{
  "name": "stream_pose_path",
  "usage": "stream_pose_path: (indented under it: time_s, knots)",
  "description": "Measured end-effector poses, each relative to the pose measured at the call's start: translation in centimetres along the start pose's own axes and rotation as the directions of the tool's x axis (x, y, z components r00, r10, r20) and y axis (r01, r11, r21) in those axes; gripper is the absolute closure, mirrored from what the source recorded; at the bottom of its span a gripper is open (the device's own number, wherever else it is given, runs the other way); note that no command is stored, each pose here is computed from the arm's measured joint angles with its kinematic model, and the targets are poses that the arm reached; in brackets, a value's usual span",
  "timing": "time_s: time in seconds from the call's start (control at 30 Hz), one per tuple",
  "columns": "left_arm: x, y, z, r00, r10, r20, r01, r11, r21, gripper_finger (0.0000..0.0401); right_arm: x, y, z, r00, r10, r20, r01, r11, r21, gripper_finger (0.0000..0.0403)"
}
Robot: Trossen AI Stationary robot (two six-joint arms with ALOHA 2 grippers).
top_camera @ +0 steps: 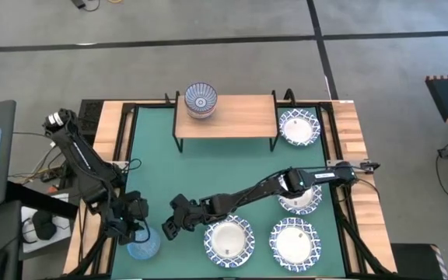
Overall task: Place and stack bowls onto a shelf
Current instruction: Stack the blue bowl on top of the dark blue bowl on the shelf
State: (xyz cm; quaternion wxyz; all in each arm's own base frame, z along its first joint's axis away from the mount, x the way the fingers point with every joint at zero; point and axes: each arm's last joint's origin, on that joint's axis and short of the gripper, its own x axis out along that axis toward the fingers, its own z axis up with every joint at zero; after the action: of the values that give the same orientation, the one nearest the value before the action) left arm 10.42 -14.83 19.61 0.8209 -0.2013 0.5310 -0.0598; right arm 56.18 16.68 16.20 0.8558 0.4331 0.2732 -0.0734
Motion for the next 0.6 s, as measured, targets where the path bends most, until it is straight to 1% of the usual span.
stream_pose_path:
  time_s: [0.1, 0.17, 0.27, 0.33, 0.4, 0.47, 0.6]
  knots:
    - [0.9, 0.1, -0.2, 1.000, 0.011, -0.010, -0.011, 1.000, 0.003, 0.0270, -0.9, 0.7, 0.4, 1.000, -0.002, -0.008, 0.001, 1.000, -0.020, 0.0155]
    - [1.3, 0.1, -0.3, 0.999, 0.031, -0.020, -0.031, 1.000, 0.006, 0.0278, -2.1, 1.3, 0.8, 0.999, -0.030, -0.023, 0.029, 0.998, -0.049, 0.0155]
    - [2.0, 0.1, -0.5, 0.997, 0.068, -0.039, -0.067, 0.998, 0.016, 0.0309, -4.3, 2.6, 1.8, 0.998, -0.068, -0.017, 0.066, 0.992, -0.107, 0.0155]
    - [2.3, 0.1, -0.6, 0.996, 0.081, -0.045, -0.080, 0.997, 0.019, 0.0342, -7.0, 3.6, 2.9, 0.992, -0.128, -0.008, 0.126, 0.980, -0.156, 0.0155]
    - [2.6, 0.1, -0.6, 0.994, 0.094, -0.049, -0.093, 0.995, 0.022, 0.0381, -9.1, 4.7, 4.0, 0.990, -0.143, 0.021, 0.144, 0.972, -0.187, 0.0155]
    - [2.7, 0.1, -0.6, 0.994, 0.101, -0.047, -0.100, 0.995, 0.021, 0.0391, -12.2, 5.6, 5.1, 0.982, -0.185, 0.031, 0.188, 0.955, -0.228, 0.0155]
    - [2.8, 0.5, 0.1, 0.993, 0.114, -0.036, -0.114, 0.993, -0.007, 0.0397, -17.8, 7.2, 7.2, 0.972, -0.219, 0.084, 0.234, 0.934, -0.272, 0.0155]
